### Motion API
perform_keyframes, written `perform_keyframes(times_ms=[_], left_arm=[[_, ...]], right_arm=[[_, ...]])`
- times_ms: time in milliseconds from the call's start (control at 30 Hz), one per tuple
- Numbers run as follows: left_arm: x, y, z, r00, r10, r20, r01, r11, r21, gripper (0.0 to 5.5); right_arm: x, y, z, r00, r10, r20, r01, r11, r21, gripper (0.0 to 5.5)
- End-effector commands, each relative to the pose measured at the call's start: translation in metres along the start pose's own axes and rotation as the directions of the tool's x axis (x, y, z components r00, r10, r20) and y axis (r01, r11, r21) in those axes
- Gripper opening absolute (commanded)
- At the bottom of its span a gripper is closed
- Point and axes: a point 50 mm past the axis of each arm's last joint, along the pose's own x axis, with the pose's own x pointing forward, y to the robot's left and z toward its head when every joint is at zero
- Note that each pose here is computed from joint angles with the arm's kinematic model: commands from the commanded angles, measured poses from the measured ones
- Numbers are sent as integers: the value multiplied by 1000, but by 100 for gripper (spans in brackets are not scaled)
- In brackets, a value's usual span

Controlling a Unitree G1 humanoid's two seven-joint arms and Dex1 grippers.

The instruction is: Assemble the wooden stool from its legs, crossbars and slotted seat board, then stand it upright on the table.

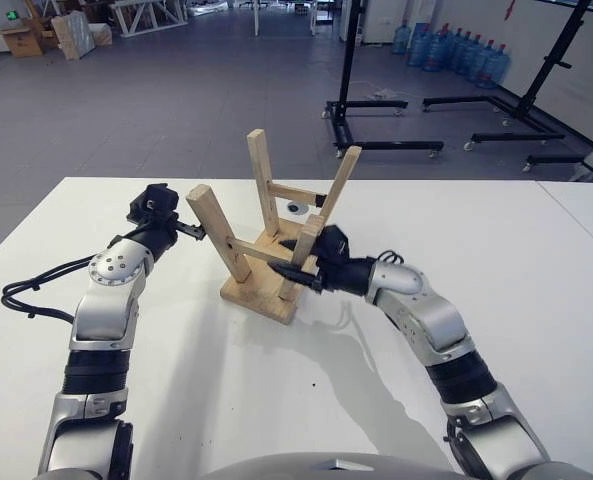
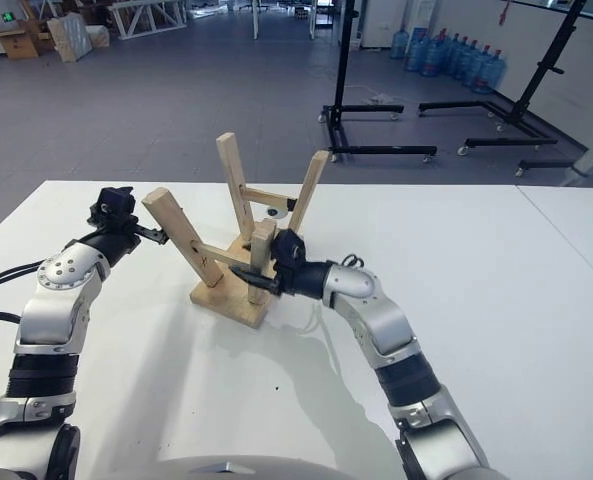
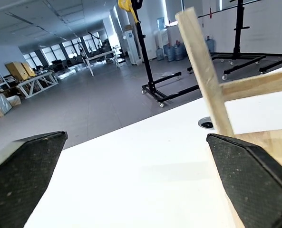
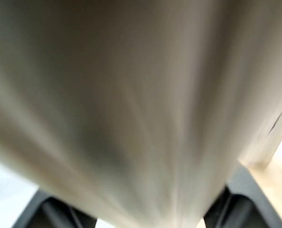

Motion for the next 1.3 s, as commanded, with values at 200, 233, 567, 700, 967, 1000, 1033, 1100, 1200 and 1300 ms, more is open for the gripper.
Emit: perform_keyframes(times_ms=[200, 233, 567, 700, 967, 1000, 1033, 1100, 1200, 1300], left_arm=[[3, 19, -15, 997, 44, -67, -41, 998, 44, 540], [1, 26, -19, 994, 67, -90, -62, 996, 58, 540], [-73, 82, 1, 997, 15, -81, -18, 999, -44, 540], [-91, 16, 39, 894, -448, 30, 448, 887, -111, 540], [-68, -3, 29, 888, -459, -11, 452, 878, -156, 540], [-63, 0, 27, 906, -423, -20, 416, 897, -148, 540], [-57, 2, 27, 917, -398, -19, 392, 909, -145, 540], [-48, 4, 27, 930, -366, -20, 360, 924, -128, 540], [-39, 7, 26, 943, -331, -16, 327, 938, -114, 540], [-34, 5, 24, 938, -348, -2, 345, 931, -119, 540]], right_arm=[[-19, -12, -14, 998, -22, -64, 20, 999, -32, 438], [-28, -15, -16, 997, -36, -75, 33, 998, -44, 458], [-125, -72, 5, 959, -264, -108, 247, 958, -149, 458], [-98, -72, 14, 955, -297, 11, 296, 947, -128, 458], [-9, -34, 0, 981, -179, 80, 185, 980, -76, 458], [-3, -27, -2, 986, -150, 74, 155, 985, -77, 458], [1, -19, -5, 991, -114, 69, 119, 990, -69, 458], [2, -6, -7, 995, -64, 72, 67, 997, -48, 458], [7, 9, -4, 996, -34, 79, 37, 998, -40, 458], [20, 25, 1, 997, -14, 75, 19, 997, -73, 458]])
